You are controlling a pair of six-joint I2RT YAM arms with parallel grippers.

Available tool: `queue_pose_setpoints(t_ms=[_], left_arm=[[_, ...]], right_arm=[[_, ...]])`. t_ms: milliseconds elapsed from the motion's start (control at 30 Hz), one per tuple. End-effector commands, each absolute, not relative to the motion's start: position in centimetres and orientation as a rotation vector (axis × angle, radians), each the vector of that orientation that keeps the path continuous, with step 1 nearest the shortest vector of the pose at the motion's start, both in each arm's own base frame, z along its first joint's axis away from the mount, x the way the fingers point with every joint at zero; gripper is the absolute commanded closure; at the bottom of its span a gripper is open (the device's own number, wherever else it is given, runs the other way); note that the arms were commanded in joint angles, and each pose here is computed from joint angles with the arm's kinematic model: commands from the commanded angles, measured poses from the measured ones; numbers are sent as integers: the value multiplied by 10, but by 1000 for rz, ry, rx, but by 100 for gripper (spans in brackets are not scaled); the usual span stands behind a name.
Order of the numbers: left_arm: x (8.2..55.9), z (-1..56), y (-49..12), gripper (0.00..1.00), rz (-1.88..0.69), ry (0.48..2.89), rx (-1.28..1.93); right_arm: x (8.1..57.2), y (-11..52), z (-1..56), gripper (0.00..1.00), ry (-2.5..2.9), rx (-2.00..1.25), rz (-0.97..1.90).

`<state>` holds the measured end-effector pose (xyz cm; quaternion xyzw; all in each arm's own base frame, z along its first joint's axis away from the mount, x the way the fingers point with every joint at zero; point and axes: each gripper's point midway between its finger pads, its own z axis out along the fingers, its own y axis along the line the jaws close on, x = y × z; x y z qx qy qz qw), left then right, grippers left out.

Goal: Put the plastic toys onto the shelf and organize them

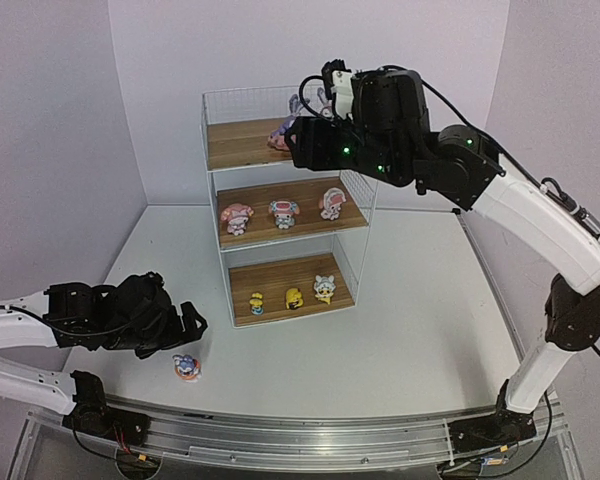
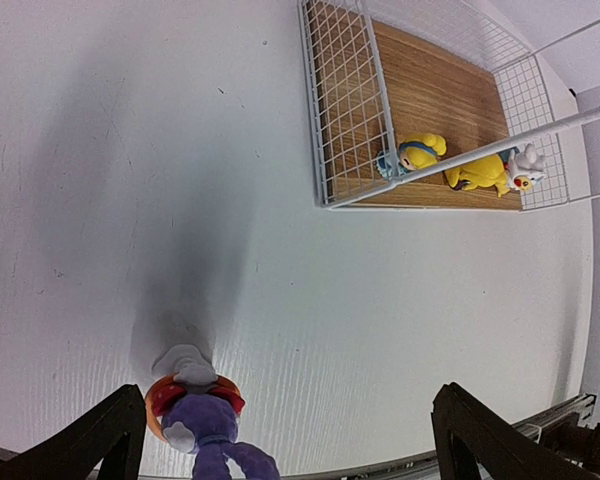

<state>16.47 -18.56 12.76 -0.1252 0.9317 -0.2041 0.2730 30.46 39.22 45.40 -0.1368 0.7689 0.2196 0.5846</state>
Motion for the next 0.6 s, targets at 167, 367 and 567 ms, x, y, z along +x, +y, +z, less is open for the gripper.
queue_pose_setpoints(t_ms=[167, 367, 567], left_arm=[[170, 144, -192, 0, -606, 2458, -323], [170, 145, -193, 0, -609, 2456, -320], [170, 145, -193, 0, -605, 2456, -319]], right_arm=[[321, 403, 449, 42, 1770, -323, 425], [328, 407, 447, 46, 1766, -299, 396], [337, 408, 446, 53, 1755, -260, 356]])
